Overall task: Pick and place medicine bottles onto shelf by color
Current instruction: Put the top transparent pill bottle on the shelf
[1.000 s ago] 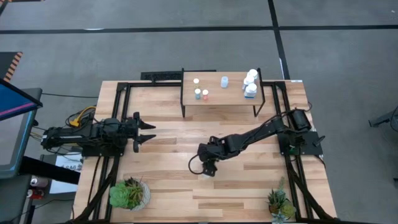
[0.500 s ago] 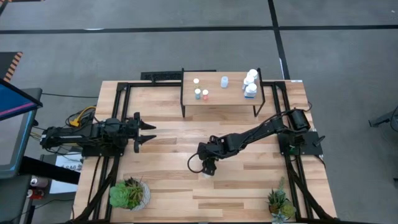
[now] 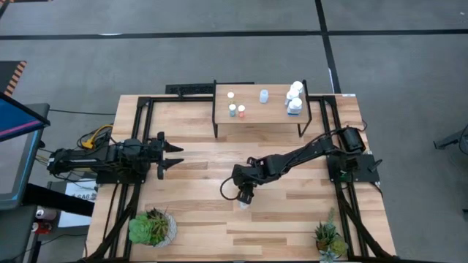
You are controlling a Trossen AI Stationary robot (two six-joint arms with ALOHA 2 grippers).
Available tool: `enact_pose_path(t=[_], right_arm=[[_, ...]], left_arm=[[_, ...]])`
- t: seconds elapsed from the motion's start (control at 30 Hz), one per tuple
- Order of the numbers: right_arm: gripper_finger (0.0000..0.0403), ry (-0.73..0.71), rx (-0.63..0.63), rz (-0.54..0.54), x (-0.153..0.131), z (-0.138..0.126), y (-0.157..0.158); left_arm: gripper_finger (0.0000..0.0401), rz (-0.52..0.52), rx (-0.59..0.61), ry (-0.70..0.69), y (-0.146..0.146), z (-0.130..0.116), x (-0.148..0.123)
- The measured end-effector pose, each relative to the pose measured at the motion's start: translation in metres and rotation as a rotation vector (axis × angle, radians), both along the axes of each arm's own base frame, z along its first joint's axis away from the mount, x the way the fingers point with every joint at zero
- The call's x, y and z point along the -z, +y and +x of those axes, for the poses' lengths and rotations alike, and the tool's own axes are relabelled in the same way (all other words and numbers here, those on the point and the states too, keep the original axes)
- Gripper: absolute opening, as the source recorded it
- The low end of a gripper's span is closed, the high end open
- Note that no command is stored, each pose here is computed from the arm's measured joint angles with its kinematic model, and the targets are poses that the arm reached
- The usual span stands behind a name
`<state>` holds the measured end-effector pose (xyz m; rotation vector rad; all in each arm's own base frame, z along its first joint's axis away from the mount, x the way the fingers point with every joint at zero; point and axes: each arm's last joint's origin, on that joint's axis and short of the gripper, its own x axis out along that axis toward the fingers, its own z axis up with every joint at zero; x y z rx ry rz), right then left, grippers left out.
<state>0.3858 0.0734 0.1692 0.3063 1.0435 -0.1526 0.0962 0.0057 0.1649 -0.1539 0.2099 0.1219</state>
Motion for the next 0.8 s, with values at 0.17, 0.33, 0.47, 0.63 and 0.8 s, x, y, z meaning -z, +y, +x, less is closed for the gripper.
enact_pose_path(t=[0.17, 0.33, 0.47, 0.63, 0.8], right_arm=[[0.0124, 0.006, 0.042, 0.015, -0.019, 0.002, -0.007], [0.0127, -0.004, 0.089, 0.012, -0.065, 0.001, -0.024], [0.0125, -0.025, 0.167, -0.028, -0.112, -0.01, -0.048], [0.0125, -0.075, 0.296, -0.103, -0.166, -0.036, -0.082], [0.0125, -0.15, 0.415, -0.147, -0.198, -0.061, -0.119]], left_arm=[[0.0195, 0.0, 0.0, 0.0, 0.0, 0.0, 0.0], [0.0195, 0.0, 0.0, 0.0, 0.0, 0.0, 0.0], [0.0195, 0.0, -0.001, 0.002, 0.0, 0.0, 0.0], [0.0195, -0.001, 0.001, 0.007, 0.0, 0.0, 0.001], [0.0195, -0.001, 0.002, 0.009, 0.0, 0.001, 0.001]])
